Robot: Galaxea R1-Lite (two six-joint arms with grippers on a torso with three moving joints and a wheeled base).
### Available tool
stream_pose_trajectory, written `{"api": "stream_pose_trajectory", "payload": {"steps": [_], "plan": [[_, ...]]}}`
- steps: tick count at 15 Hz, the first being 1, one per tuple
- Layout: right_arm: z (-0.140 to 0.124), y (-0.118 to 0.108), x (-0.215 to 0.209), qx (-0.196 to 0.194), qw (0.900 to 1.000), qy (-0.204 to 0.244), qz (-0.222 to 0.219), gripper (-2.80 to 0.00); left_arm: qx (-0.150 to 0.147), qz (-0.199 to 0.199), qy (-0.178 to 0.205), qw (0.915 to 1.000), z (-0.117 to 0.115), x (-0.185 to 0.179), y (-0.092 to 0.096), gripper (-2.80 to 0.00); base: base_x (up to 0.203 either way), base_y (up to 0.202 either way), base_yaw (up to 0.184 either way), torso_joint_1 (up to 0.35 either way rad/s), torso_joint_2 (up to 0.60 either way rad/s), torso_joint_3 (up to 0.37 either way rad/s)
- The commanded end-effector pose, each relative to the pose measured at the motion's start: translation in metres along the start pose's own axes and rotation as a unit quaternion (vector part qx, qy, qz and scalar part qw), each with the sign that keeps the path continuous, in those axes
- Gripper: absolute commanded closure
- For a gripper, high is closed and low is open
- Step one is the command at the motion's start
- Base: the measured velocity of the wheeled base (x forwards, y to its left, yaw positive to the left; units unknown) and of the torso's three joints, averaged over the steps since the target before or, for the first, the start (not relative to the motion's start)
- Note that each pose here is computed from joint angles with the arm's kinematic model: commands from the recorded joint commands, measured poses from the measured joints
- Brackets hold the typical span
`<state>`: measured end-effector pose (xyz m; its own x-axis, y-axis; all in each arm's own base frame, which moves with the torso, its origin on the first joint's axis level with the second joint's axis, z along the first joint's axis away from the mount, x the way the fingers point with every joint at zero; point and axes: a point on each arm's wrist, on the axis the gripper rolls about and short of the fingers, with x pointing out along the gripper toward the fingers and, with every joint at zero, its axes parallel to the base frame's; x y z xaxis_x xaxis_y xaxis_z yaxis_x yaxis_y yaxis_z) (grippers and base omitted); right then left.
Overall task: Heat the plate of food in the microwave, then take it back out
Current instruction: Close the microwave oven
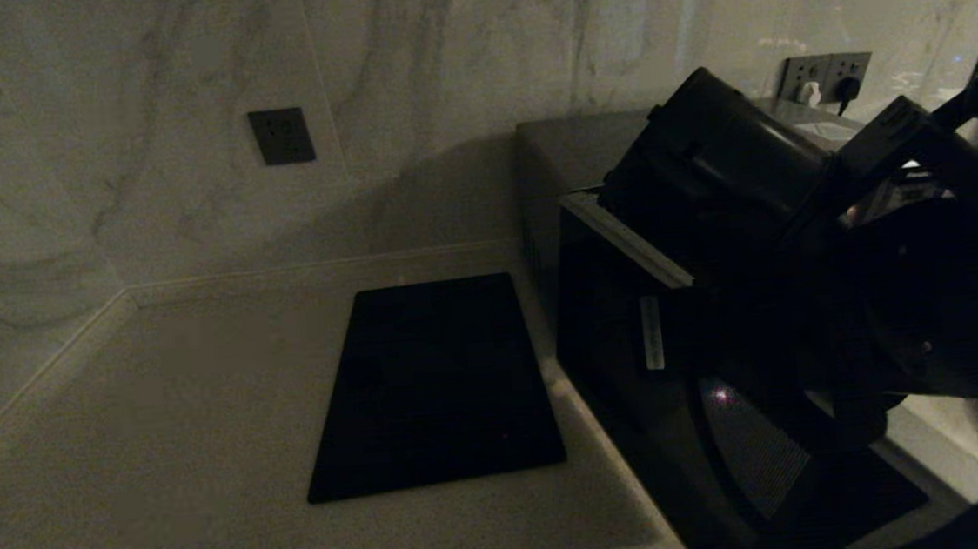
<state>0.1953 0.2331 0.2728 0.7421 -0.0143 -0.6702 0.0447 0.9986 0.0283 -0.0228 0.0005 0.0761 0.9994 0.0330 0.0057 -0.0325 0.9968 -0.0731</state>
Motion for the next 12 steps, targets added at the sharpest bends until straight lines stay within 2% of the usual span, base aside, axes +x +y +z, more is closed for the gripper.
{"api": "stream_pose_trajectory", "payload": {"steps": [1, 12], "plan": [[0.005, -0.009, -0.004, 0.011, 1.000, -0.007, -0.005, 0.00, 0.000, 0.000, 0.001, 1.0000, 0.000, 0.000, 0.000, 0.00, 0.000, 0.000, 0.000, 0.000, 0.00, 0.000], [0.021, -0.045, -0.027, 0.033, 0.999, -0.035, -0.008, 0.00, 0.000, 0.000, 0.001, 1.0000, 0.000, 0.000, 0.000, 0.00, 0.000, 0.000, 0.000, 0.000, 0.00, 0.000]]}}
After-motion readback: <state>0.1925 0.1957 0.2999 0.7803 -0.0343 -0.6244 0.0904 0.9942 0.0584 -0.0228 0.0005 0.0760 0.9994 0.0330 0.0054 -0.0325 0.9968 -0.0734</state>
